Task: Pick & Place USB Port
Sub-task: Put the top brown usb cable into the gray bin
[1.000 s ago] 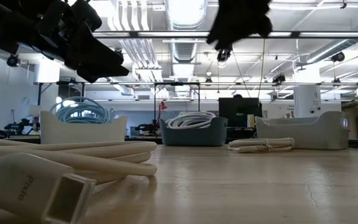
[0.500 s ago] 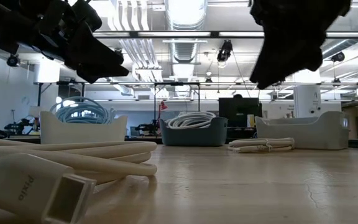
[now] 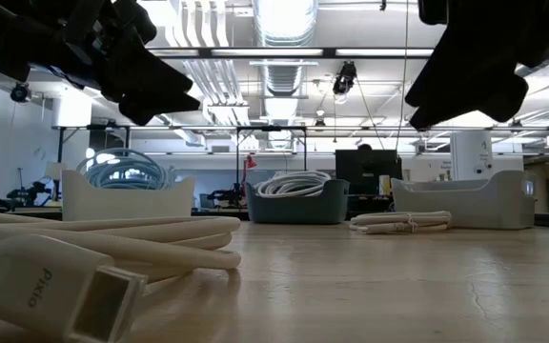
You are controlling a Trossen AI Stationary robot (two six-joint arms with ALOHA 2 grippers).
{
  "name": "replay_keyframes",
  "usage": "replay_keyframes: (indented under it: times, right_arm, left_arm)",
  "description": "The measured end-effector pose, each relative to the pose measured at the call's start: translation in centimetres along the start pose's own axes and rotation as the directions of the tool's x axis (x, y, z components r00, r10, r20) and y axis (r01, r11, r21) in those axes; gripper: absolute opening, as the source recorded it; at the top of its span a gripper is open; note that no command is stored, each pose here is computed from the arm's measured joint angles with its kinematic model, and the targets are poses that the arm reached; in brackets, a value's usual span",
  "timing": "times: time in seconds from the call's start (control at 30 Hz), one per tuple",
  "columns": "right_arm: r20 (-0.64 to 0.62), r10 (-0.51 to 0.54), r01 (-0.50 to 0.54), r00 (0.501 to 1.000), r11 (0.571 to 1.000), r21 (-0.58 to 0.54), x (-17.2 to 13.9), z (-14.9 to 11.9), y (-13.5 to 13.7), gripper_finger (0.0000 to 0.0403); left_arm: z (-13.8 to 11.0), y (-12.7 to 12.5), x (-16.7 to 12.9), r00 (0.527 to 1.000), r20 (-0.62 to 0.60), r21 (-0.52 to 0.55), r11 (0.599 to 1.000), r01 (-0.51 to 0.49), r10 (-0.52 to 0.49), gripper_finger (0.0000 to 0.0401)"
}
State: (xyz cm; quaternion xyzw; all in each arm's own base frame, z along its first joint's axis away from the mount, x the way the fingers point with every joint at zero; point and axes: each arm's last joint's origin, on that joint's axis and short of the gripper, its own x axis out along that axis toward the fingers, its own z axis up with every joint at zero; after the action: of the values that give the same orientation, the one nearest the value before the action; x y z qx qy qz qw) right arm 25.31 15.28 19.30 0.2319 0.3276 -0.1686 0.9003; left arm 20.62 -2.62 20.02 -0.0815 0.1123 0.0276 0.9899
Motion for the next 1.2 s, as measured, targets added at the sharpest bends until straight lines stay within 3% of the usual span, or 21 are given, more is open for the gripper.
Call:
replay_keyframes:
  times: [0.2, 0.77, 0.97, 1.2]
  right_arm:
    - [-0.001, 0.090, -0.090, 0.996, 0.996, 0.021, 0.3, -0.9, 0.0, 0.0153]
    - [-0.055, 0.117, -0.116, 0.992, 0.993, 0.024, 0.6, -1.5, -0.6, 0.0153]
    - [-0.033, 0.111, -0.111, 0.993, 0.994, -0.006, 0.5, -0.4, -1.1, 0.0153]
    - [-0.016, 0.058, -0.059, 0.998, 0.996, -0.066, 0.8, 1.7, -2.6, 0.0153]
  left_arm:
    - [0.0, 0.0, 0.0, 1.000, 0.001, 0.015, 1.000, 0.000, 0.000, 0.0222]
    - [-0.6, -0.1, 0.1, 0.999, -0.048, -0.024, 1.000, -0.004, 0.003, 0.0222]
    - [-0.9, 0.0, 0.0, 0.998, -0.057, -0.022, 1.000, -0.004, 0.002, 0.0222]
    - [-1.3, -1.1, 0.2, 0.995, -0.046, -0.020, 0.996, 0.091, -0.092, 0.0222]
